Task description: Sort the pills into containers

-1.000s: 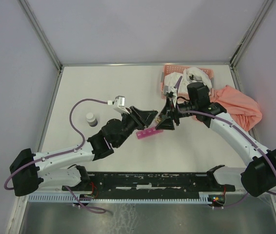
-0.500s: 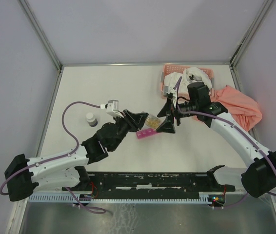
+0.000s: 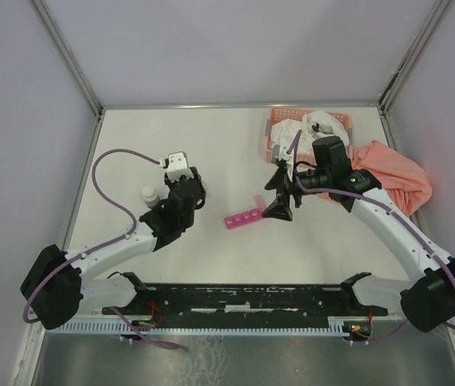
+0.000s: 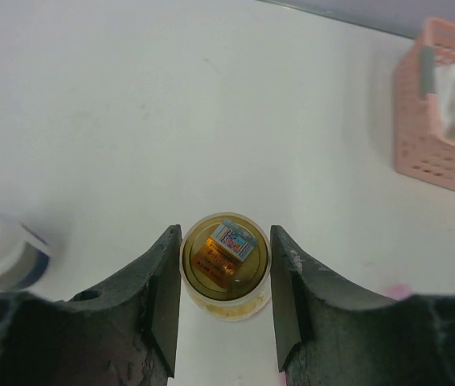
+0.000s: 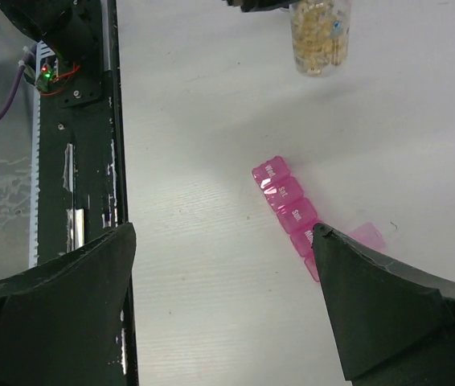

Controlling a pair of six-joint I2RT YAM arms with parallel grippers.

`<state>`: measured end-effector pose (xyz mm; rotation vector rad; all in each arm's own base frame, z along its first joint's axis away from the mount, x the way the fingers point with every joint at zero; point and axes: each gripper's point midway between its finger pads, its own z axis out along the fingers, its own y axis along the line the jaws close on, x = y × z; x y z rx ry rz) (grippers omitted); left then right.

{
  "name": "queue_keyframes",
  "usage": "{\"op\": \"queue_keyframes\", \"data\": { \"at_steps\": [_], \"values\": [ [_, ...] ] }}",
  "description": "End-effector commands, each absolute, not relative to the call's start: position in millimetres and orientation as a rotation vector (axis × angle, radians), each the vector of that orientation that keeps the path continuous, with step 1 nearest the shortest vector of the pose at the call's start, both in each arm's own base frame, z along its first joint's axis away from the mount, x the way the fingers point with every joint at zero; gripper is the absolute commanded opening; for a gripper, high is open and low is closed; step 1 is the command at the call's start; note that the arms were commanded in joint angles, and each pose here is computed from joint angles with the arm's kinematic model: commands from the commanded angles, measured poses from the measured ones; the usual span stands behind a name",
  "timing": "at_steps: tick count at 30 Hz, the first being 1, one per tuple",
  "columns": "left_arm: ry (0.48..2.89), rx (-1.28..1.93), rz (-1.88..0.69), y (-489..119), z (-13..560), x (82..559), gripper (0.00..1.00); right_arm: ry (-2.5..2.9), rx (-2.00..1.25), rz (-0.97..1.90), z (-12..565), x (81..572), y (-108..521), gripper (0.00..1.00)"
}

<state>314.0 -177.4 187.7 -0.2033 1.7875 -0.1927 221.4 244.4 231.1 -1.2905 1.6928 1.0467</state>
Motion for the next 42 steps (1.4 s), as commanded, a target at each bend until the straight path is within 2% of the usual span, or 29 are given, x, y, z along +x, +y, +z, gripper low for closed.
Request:
{"op": "queue_keyframes", "data": {
  "at_steps": [1,12,23,24,25,29,30,36,42],
  "values": [
    [1.736,-0.293,0.023,-131,196,350,0.03,1.616,-1.303,0.978,252,229,243,0.99],
    [1.82,-0.472,0.158,-70,158,436,0.03,1.619,-1.303,0.974,250,231,242,0.99],
    [1.849,-0.499,0.21,-55,134,481,0.05,1.619,-1.3,0.98,250,231,241,0.99],
    [1.848,-0.496,0.205,-56,135,484,0.08,1.62,-1.301,0.979,250,231,241,0.99],
    [1.849,-0.493,0.203,-58,135,487,0.16,1.618,-1.302,0.98,250,231,242,0.99],
    [1.868,-0.482,0.212,-58,135,488,0.71,1.623,-1.3,0.979,249,232,241,0.99],
    [1.876,-0.478,0.209,-59,136,487,0.8,1.623,-1.3,0.981,249,232,241,0.99],
    [1.871,-0.494,0.087,-67,162,469,0.95,1.65,-1.285,1.014,244,235,242,0.99],
    [1.847,-0.277,-0.31,-118,198,424,0.96,1.689,-1.227,1.043,240,244,237,0.99]
  ]
}}
